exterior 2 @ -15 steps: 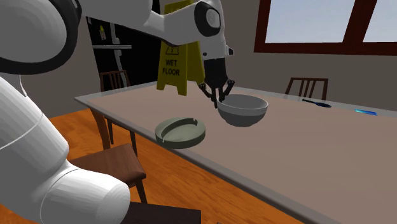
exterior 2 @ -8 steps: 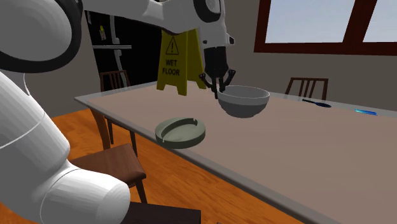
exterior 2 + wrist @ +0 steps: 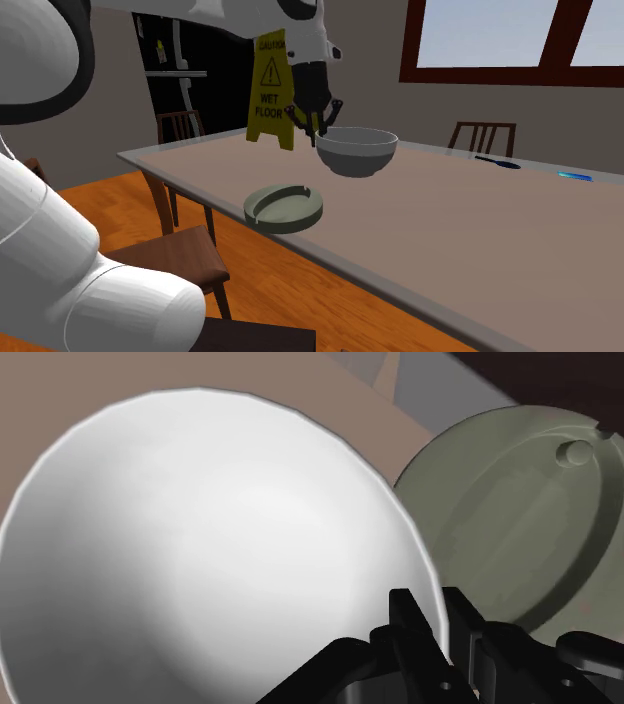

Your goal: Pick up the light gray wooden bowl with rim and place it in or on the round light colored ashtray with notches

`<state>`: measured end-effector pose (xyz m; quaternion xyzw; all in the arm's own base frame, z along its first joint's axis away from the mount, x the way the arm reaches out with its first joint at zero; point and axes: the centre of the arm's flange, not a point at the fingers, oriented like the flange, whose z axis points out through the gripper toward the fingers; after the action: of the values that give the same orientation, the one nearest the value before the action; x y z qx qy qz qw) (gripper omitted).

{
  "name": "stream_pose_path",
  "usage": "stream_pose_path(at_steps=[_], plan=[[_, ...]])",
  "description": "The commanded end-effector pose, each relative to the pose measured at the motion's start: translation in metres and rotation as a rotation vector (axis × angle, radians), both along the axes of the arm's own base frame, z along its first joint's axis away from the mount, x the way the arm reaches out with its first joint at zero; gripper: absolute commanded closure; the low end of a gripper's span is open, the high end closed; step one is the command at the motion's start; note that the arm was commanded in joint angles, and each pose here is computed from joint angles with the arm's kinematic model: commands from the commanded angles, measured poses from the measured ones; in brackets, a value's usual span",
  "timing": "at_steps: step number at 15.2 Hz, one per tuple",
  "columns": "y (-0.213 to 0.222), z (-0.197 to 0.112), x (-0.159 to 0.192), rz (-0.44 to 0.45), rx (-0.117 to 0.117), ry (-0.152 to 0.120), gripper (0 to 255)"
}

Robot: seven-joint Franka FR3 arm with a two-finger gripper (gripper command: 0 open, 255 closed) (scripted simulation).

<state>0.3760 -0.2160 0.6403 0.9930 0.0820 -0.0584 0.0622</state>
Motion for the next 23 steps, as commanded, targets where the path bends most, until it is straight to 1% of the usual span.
stream_pose_path(at_steps=[1,12,23], plan=[[0.028,0.003,-0.009,-0.001,-0.002,0.0,255],[0.168,0.024,-0.041,-0.001,-0.002,0.0,255],[0.168,-0.034,-0.041,-0.001,-0.002,0.0,255]])
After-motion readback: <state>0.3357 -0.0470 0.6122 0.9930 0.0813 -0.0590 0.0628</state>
